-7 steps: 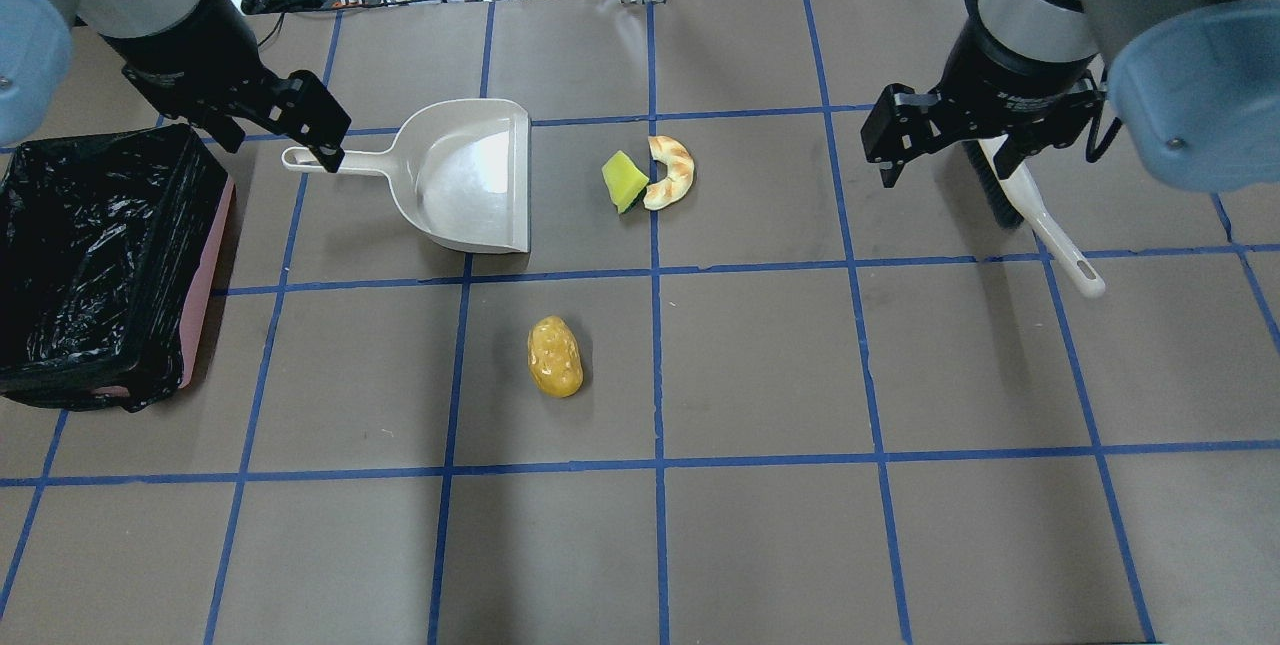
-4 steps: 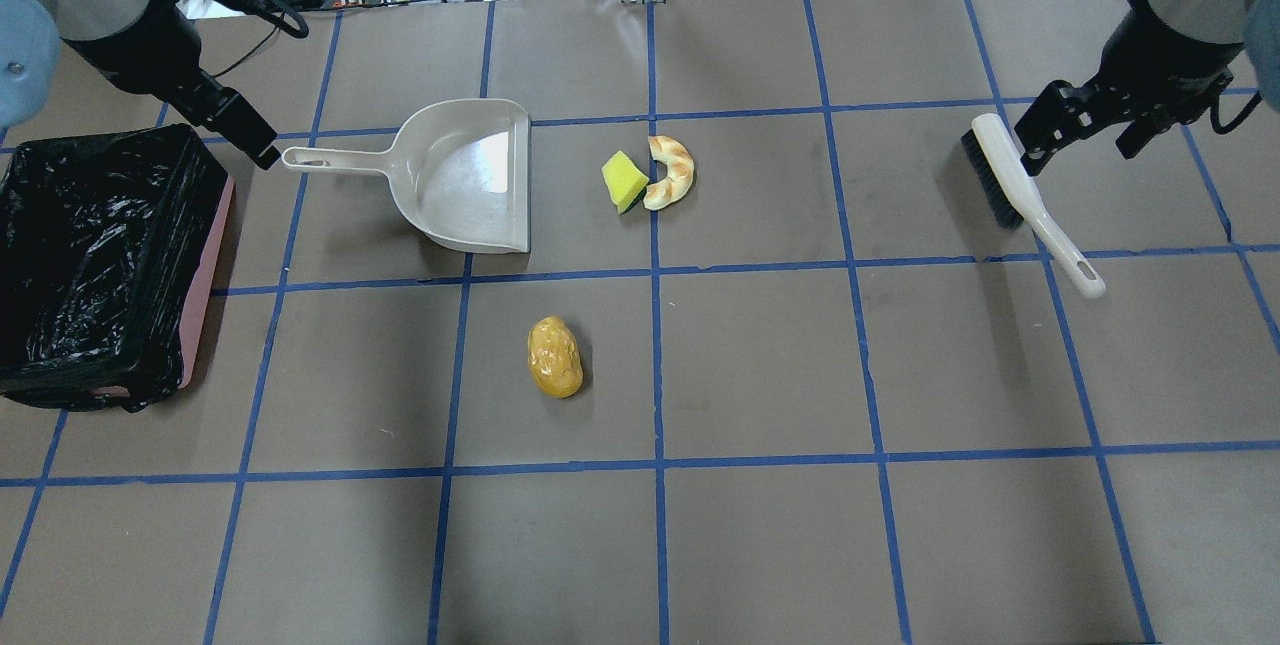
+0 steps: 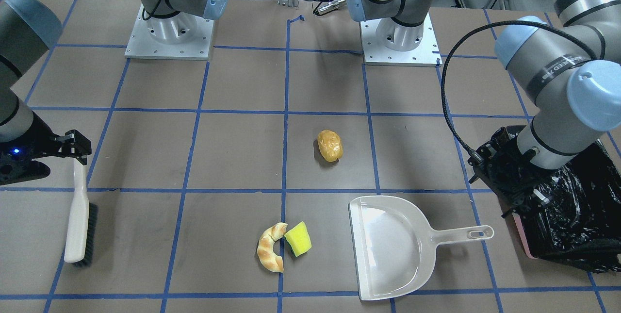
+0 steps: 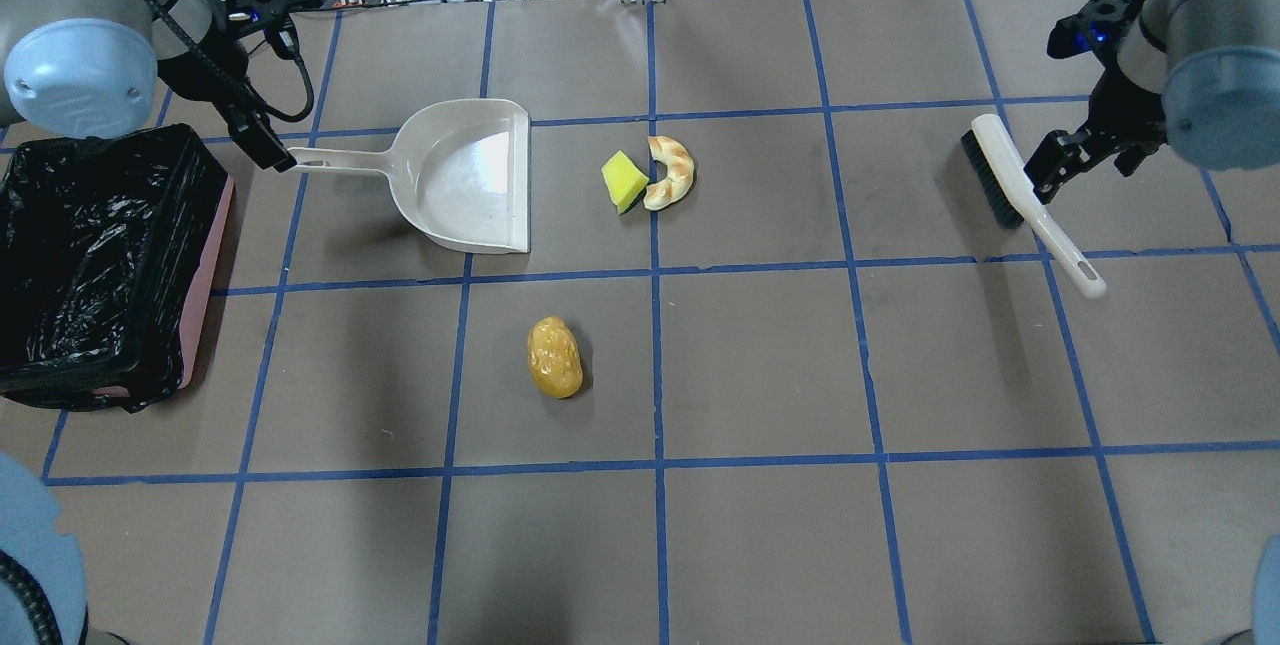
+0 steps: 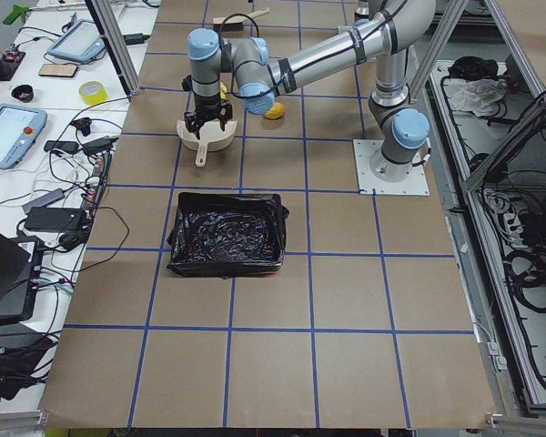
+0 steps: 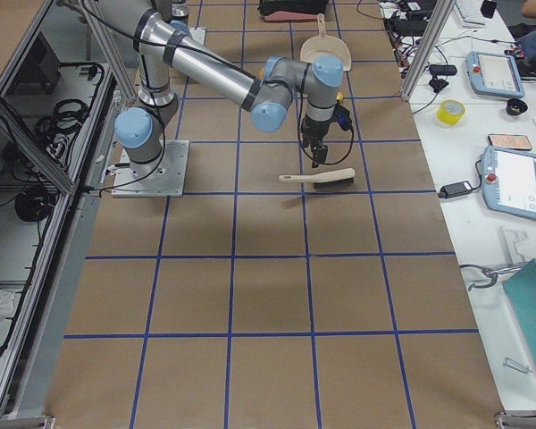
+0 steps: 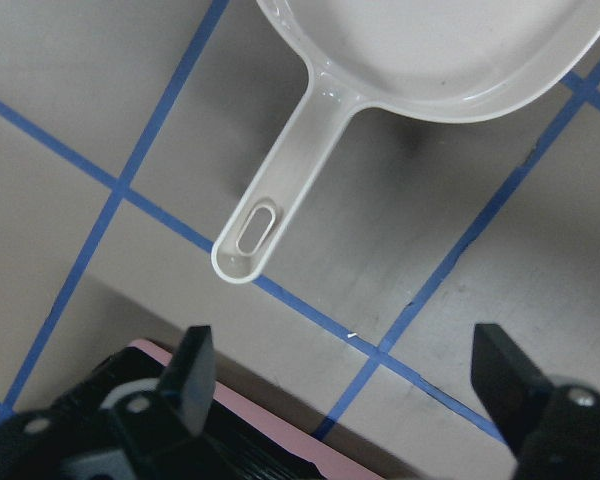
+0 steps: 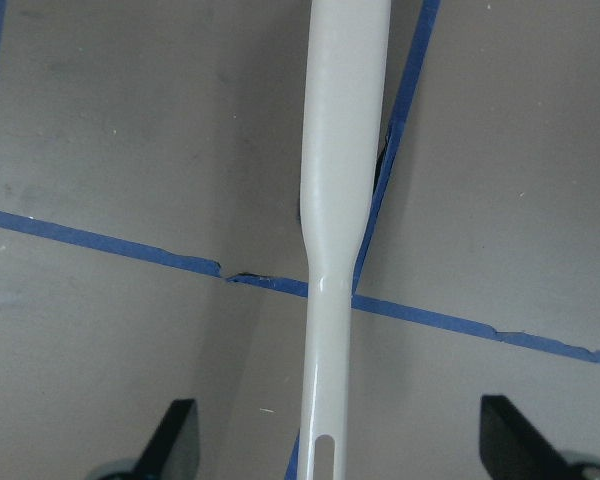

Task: Sweep and dump trash into bin
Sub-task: 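Reach the left gripper to the dustpan handle while the right gripper reaches the brush handle, then grasp the white dustpan handle with the left gripper while the right gripper grasps the brush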

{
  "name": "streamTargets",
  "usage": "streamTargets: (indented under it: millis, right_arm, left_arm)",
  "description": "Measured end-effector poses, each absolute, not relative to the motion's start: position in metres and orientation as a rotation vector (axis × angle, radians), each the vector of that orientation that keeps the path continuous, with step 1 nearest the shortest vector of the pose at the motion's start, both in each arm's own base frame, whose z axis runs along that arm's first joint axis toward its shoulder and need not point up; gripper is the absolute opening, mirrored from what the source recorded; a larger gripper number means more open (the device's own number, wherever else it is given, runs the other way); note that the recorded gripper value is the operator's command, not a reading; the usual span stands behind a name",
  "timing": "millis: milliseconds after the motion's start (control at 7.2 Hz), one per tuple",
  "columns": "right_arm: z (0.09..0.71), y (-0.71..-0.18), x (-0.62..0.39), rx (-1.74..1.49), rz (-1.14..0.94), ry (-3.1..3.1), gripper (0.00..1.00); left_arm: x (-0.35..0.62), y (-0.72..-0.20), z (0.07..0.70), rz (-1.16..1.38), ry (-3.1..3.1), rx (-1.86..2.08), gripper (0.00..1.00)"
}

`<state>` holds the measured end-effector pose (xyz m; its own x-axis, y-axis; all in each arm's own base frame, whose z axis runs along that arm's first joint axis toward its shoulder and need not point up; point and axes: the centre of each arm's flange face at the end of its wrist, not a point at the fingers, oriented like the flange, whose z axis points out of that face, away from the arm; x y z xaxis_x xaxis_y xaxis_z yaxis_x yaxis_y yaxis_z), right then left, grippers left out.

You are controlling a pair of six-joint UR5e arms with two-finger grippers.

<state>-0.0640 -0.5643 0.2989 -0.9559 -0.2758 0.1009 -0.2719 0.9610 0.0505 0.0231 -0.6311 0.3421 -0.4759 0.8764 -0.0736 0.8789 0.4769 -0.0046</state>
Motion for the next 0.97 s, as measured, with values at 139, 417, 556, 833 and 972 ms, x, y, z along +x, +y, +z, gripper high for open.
streamTargets:
  millis: [139,417,556,833,972]
  right_arm:
    - [0.275,-0.559,-0.063,0.45,-0.05,-2.994,1.0]
    - [0.248,-0.551,-0.068,0.485,-0.081,-2.995,0.98]
    - [0.239,-0.55,-0.076,0.484,-0.106,-3.003,0.91]
    - [0.226,-0.549,-0.087,0.477,-0.143,-3.024,0.55]
    - [0.223,-0.548,-0.09,0.472,-0.158,-3.034,0.41]
  left_arm:
    - [0.024,-0.638,0.322,-0.048,2.611,1.663,0.91]
    - [0.02,-0.65,0.294,-0.045,2.536,1.803,0.87]
    - [0.018,-0.655,0.289,-0.055,2.488,1.849,0.89]
    - [0.009,-0.664,0.281,-0.074,2.4,1.901,0.96]
    - [0.006,-0.667,0.275,-0.069,2.385,1.911,0.98]
